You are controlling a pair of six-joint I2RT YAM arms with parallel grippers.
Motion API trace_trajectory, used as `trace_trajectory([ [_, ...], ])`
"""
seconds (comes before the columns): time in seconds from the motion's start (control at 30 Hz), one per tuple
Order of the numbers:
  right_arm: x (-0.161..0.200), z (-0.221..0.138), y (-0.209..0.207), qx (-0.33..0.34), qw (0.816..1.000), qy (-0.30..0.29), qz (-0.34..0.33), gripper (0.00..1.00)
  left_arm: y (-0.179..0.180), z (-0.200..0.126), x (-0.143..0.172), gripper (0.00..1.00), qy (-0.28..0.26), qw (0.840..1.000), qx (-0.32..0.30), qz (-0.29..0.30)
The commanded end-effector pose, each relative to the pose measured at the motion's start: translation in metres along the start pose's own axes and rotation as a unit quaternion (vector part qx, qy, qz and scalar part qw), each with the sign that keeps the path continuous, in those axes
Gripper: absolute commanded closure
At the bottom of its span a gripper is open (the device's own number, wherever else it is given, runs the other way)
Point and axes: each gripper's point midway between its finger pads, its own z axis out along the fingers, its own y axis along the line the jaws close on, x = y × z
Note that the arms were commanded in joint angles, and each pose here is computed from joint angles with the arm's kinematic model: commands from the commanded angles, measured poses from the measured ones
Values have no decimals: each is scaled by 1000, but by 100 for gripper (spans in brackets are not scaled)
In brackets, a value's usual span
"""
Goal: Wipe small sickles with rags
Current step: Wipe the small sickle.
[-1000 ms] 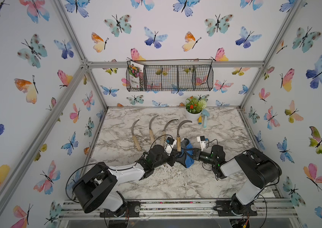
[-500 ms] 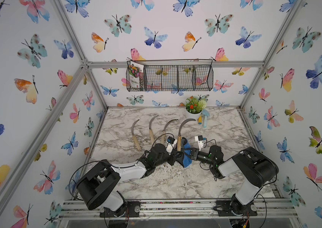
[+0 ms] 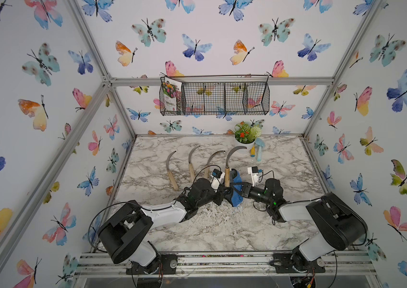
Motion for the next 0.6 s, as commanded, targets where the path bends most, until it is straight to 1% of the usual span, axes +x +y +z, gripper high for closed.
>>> trace_trajectory([
  [0.0,-29,3,46,-46,997,-9,-67,98,-10,8,19,100,35,999,20,9],
  [0.13,-50,0,56,-46,996,-26,-78,98,-7,10,20,100,38,999,11,9],
  [0.27,-56,0,57,-38,995,-29,-84,98,-5,11,20,100,39,999,6,10],
  [0.43,-35,2,38,-41,998,-10,-51,98,-3,10,18,100,36,999,-1,12],
  [0.57,-6,-2,16,-28,999,3,-24,98,-1,10,18,100,36,999,-8,14],
])
